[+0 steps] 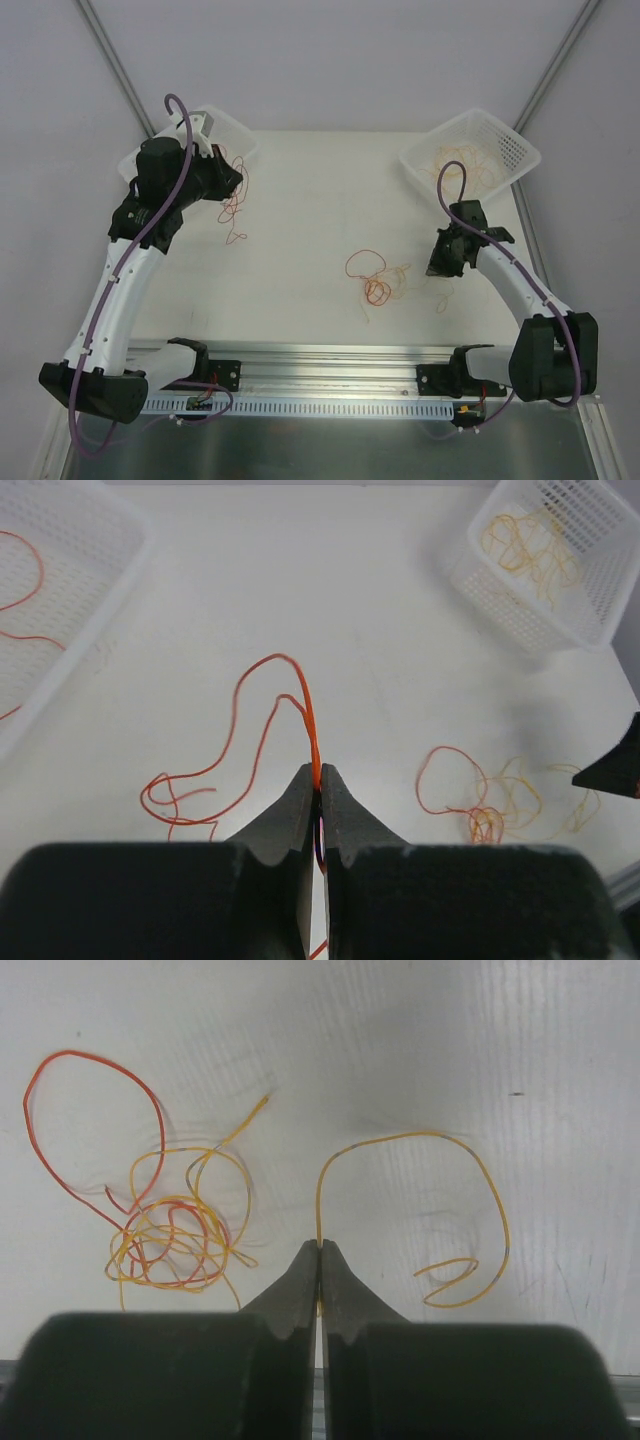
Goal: Untangle the cables
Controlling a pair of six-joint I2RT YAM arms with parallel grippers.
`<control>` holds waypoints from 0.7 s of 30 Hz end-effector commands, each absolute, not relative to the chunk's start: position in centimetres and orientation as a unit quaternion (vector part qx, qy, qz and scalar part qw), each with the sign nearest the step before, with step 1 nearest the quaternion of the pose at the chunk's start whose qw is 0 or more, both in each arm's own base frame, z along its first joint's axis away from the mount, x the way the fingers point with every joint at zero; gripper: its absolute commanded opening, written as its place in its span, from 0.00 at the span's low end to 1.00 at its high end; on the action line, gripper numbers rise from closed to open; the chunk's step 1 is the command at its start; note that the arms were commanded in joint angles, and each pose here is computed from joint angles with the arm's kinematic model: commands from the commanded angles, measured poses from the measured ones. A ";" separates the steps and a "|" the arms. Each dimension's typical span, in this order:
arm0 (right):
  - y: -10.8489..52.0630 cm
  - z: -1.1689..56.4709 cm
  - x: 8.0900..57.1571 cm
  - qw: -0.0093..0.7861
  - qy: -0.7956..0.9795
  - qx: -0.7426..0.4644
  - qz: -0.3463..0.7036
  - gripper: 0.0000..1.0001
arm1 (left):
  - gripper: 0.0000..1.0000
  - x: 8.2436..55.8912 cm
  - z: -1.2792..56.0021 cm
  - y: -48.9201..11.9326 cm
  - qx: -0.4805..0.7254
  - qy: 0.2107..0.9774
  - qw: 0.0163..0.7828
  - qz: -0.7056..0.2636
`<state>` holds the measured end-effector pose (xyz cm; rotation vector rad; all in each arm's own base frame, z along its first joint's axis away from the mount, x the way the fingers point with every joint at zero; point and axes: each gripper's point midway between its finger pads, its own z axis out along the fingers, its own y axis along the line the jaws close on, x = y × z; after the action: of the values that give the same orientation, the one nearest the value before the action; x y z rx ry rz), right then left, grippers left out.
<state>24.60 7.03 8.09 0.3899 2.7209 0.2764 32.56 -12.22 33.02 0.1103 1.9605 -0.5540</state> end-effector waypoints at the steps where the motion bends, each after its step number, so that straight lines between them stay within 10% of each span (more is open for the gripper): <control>1: 5.8 7.7 24.2 0.174 0.967 0.170 0.076 0.01 | 0.00 31.8 33.1 -9.3 0.042 0.839 0.521 -0.153; 6: 7.8 8.7 25.0 0.170 0.969 0.135 0.115 0.18 | 0.00 31.4 33.1 -11.2 0.077 0.836 0.506 -0.197; 13: 10.3 11.3 25.2 0.214 0.963 0.078 0.144 0.75 | 0.00 32.5 37.6 -12.7 0.081 0.813 0.526 -0.238; 21: 11.7 15.4 23.3 0.263 0.947 0.023 0.184 0.97 | 0.00 37.5 44.1 -10.7 0.037 0.787 0.582 -0.200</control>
<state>23.95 10.75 12.42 0.1602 2.6279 0.4373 35.85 -12.46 41.31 0.1606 1.8970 -0.5255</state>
